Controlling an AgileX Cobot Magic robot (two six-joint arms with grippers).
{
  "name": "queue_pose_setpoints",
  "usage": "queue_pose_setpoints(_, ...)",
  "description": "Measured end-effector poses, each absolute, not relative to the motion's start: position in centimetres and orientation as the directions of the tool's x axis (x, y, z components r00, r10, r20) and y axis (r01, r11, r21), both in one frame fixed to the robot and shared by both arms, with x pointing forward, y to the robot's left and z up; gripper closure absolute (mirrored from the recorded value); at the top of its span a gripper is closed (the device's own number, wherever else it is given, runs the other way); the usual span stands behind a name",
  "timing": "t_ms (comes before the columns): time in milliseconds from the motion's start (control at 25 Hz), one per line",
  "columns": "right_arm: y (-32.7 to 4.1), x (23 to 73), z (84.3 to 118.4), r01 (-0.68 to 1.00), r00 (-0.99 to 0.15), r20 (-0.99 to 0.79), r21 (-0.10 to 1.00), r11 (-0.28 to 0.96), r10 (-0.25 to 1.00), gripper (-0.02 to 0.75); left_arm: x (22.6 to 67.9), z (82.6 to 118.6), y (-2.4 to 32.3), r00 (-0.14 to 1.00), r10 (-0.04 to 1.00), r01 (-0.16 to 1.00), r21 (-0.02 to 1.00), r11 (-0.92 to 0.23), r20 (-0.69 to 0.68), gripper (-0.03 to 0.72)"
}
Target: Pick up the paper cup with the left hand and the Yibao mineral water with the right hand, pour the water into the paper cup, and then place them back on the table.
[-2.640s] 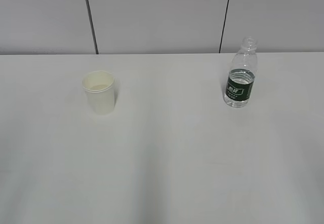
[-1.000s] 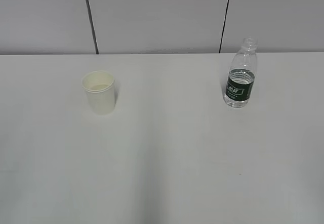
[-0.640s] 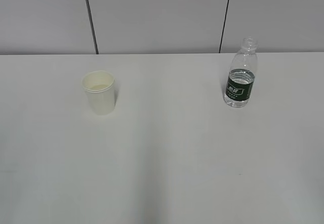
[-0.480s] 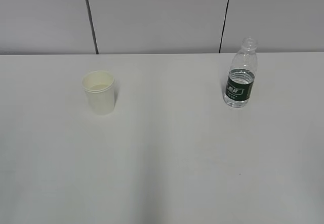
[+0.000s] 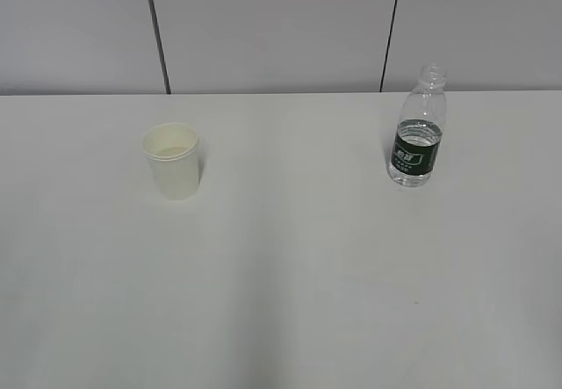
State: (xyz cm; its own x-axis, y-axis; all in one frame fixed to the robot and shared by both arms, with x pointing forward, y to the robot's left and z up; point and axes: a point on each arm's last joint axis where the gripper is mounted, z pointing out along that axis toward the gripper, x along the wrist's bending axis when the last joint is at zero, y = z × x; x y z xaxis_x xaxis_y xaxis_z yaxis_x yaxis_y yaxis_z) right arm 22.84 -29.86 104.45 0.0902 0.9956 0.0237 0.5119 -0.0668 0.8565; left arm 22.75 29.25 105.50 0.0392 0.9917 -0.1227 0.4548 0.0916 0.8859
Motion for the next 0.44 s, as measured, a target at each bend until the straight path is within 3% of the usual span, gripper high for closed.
queue_pose_setpoints(440,-29.86,22.84,104.45,0.512,0.090,0.024,0.856,-0.067,0.996,0.152,22.75,105.50,29.25,0.039,0.992,0.455,0.886,0.092,-0.123,0.419)
